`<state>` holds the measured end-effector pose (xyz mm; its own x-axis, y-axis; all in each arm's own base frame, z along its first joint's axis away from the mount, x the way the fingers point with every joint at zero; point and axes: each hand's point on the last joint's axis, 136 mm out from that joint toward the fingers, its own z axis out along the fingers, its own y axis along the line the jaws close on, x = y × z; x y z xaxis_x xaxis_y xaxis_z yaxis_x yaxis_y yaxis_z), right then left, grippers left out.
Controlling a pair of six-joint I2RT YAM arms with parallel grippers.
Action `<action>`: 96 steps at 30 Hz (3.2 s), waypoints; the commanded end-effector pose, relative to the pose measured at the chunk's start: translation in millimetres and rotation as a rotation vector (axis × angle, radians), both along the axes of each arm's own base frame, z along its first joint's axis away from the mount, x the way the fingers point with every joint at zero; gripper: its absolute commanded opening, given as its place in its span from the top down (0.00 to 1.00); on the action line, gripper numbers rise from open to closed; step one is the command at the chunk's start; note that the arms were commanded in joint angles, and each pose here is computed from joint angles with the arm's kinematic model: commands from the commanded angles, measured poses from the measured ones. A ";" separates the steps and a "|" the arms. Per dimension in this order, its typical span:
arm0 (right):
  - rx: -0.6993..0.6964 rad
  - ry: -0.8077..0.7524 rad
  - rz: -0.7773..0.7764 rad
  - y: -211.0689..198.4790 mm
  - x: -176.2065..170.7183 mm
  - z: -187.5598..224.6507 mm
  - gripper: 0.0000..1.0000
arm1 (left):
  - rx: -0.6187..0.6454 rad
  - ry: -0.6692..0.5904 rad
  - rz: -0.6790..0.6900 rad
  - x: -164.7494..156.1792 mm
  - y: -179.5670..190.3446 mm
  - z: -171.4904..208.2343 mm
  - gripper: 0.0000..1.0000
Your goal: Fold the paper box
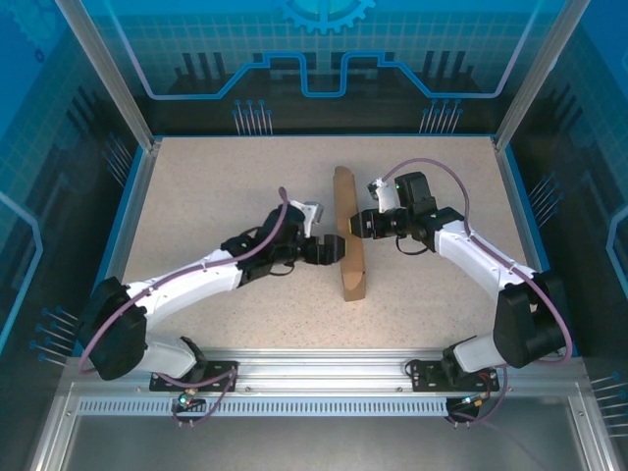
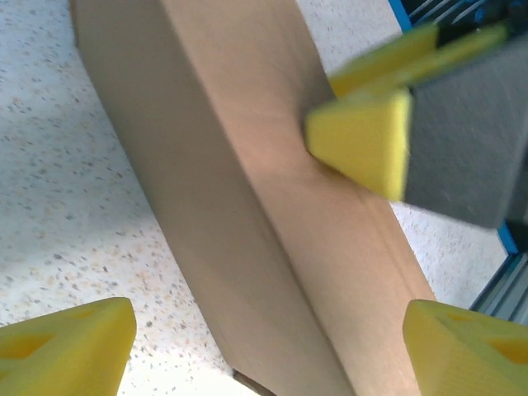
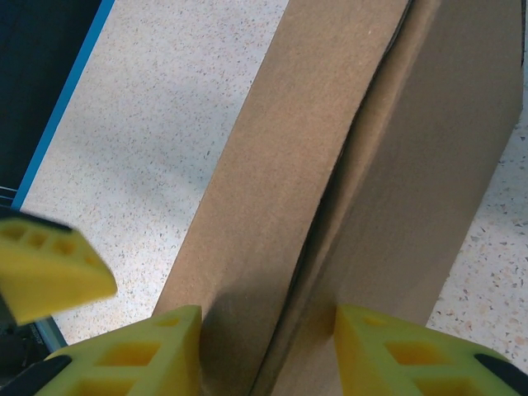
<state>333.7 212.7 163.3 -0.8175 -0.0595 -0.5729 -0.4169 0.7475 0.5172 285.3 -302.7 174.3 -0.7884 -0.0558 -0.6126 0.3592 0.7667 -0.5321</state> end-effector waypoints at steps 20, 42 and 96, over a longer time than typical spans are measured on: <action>-0.077 0.103 -0.034 -24.2 -10.8 -41.1 0.57 | 0.398 -0.245 0.125 -15.1 -54.2 -22.1 0.04; -0.008 0.017 -0.073 -29.1 -7.4 4.5 0.50 | 0.381 -0.390 -0.096 -31.9 -35.7 -20.5 0.48; -0.217 -0.733 0.162 -57.0 51.8 117.6 0.31 | 0.266 -0.587 -0.839 40.8 66.8 -5.6 0.40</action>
